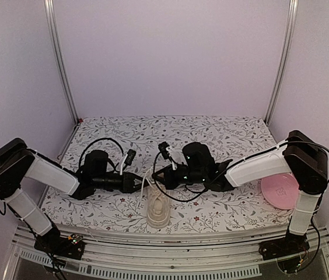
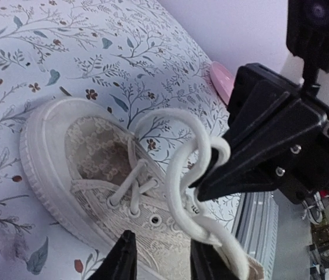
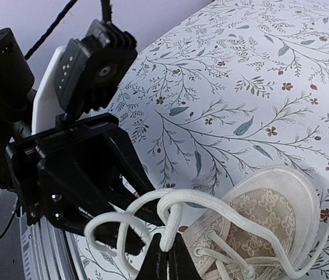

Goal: Tie the shoes

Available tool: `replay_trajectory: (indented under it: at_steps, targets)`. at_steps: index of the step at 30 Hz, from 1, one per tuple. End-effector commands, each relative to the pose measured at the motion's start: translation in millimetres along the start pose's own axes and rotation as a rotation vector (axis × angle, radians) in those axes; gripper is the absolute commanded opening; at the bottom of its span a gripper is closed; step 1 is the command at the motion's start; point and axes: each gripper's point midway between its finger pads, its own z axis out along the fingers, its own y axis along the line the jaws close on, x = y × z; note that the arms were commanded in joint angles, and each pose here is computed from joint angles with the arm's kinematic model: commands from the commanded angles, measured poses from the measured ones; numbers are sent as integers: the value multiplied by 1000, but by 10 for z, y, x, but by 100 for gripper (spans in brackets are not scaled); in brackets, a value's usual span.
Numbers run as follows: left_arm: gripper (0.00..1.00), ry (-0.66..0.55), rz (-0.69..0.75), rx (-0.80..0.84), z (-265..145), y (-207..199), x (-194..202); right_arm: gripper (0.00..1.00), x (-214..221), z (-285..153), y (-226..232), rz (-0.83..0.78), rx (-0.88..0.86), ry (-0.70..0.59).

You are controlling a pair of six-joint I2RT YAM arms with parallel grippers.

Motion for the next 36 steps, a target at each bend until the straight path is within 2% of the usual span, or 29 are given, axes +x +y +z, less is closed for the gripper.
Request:
replay_trajectory:
  at_steps: [1,4,6,8,12,14,18,23,26,32,36]
  targets:
    - [37,-30,95,140,-100,-273,-19,2,-147,-40,-12,18,14,-33]
    - [49,-32,106,164,-111,-318,-8,2,-139,-37,-16,20,12,-30]
    - [52,-25,98,149,-93,-280,6,2,-148,-40,-8,19,8,-31]
    - [48,2,74,90,-39,-152,44,2,-151,-43,3,18,4,-32]
    - [31,51,58,6,56,30,80,2,-171,-63,22,14,-3,-36]
    - [26,58,59,3,74,44,89,2,-186,-72,43,10,-9,-40]
    - [25,74,79,17,90,30,123,2,-201,-77,57,8,-16,-44]
    - [41,115,102,9,39,59,264,2,-214,-88,57,9,-14,-49]
    - [44,140,115,-53,-22,153,326,2,-213,-95,61,9,-15,-48]
    - [30,176,107,-255,-76,487,304,2,-202,-97,73,5,-22,-47]
    - [24,134,94,-286,-36,526,150,2,-196,-100,78,5,-25,-45]
